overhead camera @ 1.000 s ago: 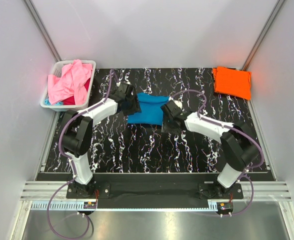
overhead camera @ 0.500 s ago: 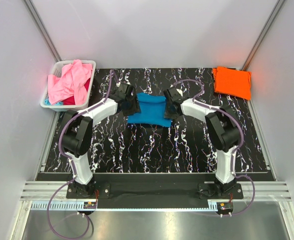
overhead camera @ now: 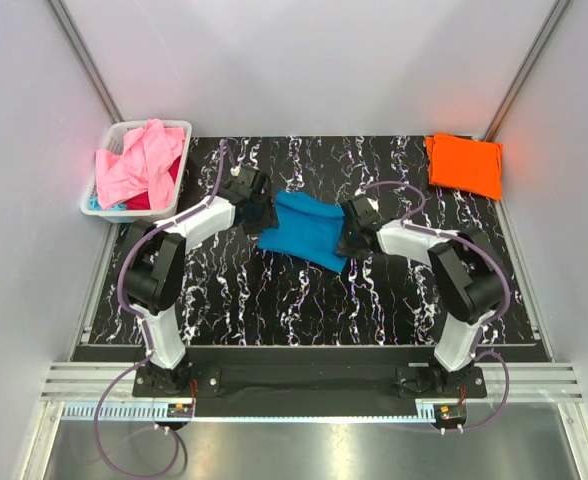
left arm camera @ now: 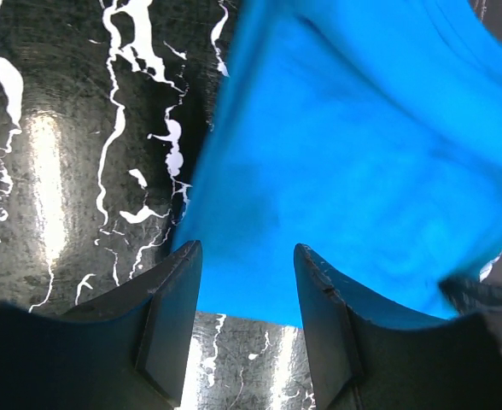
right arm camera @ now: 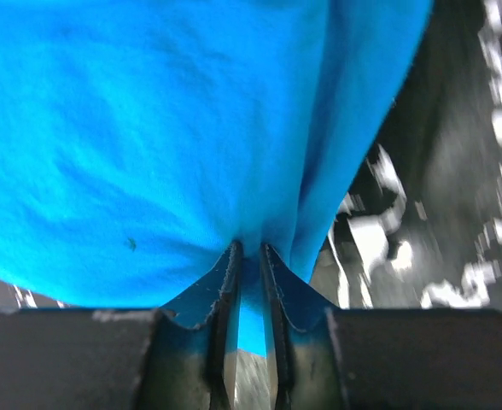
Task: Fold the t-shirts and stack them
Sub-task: Fold the tshirt
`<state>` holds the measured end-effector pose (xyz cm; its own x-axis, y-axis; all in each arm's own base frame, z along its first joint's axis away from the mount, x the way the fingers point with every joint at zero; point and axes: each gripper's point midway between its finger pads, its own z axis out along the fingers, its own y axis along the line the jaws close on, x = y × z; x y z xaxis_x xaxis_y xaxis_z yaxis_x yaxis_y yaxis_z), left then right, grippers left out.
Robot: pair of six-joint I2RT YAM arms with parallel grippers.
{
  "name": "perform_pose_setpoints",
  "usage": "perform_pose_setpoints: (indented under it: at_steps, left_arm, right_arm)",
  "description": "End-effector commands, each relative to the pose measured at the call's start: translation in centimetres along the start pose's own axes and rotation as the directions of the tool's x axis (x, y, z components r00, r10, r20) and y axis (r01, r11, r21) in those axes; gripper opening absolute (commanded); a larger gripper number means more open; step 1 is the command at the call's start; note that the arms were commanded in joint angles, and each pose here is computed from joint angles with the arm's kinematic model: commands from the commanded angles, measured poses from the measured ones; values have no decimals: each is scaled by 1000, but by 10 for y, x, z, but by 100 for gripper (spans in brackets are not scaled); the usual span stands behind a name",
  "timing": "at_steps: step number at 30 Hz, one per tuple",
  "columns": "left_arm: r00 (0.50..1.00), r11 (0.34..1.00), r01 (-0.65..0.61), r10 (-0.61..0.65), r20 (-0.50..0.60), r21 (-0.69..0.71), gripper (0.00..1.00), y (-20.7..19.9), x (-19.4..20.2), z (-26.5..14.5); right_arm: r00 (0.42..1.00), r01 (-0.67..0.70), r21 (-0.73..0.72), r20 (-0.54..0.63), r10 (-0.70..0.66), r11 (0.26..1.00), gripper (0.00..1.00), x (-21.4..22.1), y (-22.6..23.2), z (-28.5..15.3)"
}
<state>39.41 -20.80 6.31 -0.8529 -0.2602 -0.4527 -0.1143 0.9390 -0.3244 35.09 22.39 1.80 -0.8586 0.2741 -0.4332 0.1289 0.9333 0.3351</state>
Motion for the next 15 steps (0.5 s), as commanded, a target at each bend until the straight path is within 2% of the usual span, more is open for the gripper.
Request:
perform_pose_setpoints:
  at_steps: [1,7,11,15]
  left_arm:
    - [999,1000,5,-5,37,-9,52,-2,-9,-4]
    - [999,999,-32,33,-42,28,51,-10,23,-2]
    - [991,996,-89,87,-98,-10,51,-5,67,2]
    - [986,991,-118,110,-127,-59,50,5,94,5]
  right_arm:
    - [989,1,109,-147,15,994,20,56,-37,-16]
    - [983,11,85,-185,5,996,20,92,-38,-40]
    - [980,7,95,-196,12,995,20,103,-45,-44]
    - [977,14,101,-213,8,995,19,110,-50,-45]
